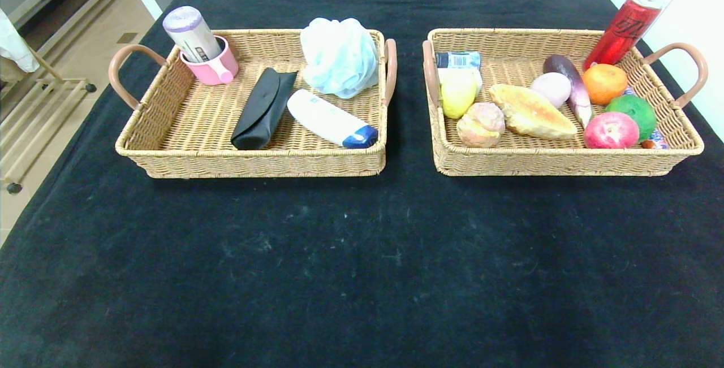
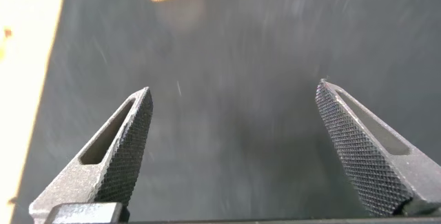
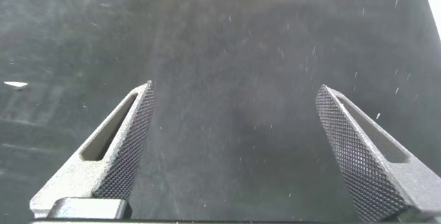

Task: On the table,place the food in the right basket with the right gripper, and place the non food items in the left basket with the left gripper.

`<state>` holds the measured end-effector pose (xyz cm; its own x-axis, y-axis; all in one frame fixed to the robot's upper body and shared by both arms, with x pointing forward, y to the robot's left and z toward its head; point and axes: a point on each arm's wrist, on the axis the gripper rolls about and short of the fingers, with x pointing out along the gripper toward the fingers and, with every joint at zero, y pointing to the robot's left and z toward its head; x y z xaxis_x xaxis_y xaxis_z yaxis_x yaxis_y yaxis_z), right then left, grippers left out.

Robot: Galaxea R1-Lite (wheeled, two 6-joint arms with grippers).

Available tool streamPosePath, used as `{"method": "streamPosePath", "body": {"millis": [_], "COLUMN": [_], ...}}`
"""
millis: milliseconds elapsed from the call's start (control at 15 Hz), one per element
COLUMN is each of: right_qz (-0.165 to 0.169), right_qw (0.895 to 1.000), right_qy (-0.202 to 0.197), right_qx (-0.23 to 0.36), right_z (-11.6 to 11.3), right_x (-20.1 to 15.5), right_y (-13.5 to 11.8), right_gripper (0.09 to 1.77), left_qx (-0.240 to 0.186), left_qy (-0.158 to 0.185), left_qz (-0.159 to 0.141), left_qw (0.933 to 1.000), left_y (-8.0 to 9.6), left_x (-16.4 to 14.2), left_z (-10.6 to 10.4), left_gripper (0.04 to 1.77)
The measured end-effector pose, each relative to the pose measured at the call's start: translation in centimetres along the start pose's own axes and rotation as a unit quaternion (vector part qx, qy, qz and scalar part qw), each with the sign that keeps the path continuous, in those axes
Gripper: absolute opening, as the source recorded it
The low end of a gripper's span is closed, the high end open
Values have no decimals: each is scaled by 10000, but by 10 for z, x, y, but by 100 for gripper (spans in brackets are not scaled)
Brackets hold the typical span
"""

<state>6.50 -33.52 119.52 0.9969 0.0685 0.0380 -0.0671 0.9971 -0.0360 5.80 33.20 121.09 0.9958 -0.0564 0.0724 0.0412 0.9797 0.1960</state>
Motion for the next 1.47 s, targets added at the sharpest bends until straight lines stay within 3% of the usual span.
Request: {"method": "streamPosePath", "body": {"millis": [133,267,667,1467], "right_qz": [-38,-335,-381,-377], "right_qw": [10000,9993,9990,9990], "right_qy": [71,178,207,200], "right_qx": [23,27,146,146], "right_z": [-4,-10,-13,-13], "right_x": [1,3,3,3], "right_y": [0,-1,-2,-2], "right_gripper": [170,170,171,171], "left_qx": [-89,-402,-1006,-1029], "left_qy": [262,405,438,424], "left_qz": [-9,8,282,287], "left_qw": [9996,9984,9936,9934], "left_y": [-3,-4,-4,-4], "left_x": [6,8,8,9], "left_z": [-20,-27,-29,-29], "left_gripper": [172,172,172,172]}}
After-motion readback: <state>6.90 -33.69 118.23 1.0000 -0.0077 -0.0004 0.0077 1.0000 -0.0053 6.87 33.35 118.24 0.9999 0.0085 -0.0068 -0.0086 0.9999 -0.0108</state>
